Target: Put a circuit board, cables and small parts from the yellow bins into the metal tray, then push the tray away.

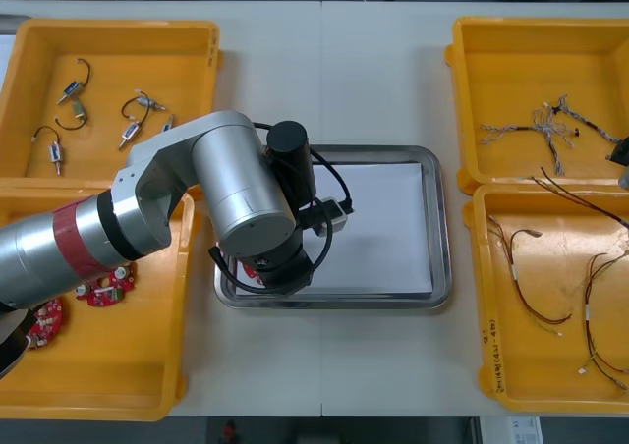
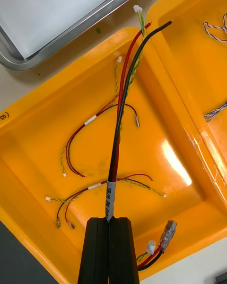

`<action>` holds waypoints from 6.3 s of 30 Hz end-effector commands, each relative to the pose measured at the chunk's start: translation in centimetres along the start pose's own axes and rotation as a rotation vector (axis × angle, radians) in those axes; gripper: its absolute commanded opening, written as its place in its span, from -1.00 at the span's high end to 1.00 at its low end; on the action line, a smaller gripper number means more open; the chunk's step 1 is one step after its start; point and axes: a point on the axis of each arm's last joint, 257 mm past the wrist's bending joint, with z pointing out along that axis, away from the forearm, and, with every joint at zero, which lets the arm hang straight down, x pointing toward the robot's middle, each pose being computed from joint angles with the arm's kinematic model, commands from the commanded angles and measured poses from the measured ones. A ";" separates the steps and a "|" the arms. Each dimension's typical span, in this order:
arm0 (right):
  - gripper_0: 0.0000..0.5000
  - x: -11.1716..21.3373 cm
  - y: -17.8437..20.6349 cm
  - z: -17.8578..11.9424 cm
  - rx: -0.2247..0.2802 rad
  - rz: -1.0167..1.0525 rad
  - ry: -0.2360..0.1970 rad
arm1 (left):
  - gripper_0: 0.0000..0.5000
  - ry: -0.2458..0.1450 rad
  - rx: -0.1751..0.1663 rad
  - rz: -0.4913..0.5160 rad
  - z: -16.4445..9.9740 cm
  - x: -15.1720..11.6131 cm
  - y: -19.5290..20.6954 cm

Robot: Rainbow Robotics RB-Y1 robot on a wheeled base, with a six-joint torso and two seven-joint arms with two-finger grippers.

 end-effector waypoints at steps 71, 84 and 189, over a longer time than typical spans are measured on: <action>1.00 -17.3 9.1 7.5 -0.025 -0.594 -0.104 | -1.00 -0.237 -0.277 -0.982 -21.9 9.8 26.0; 1.00 -18.8 10.2 12.5 -0.047 -0.608 -0.117 | -1.00 -0.130 -0.298 -1.212 -21.4 17.5 30.4; -1.00 -12.2 -13.3 -1.1 0.243 0.196 -0.196 | 1.00 -0.290 -0.403 -1.166 -4.4 21.7 36.4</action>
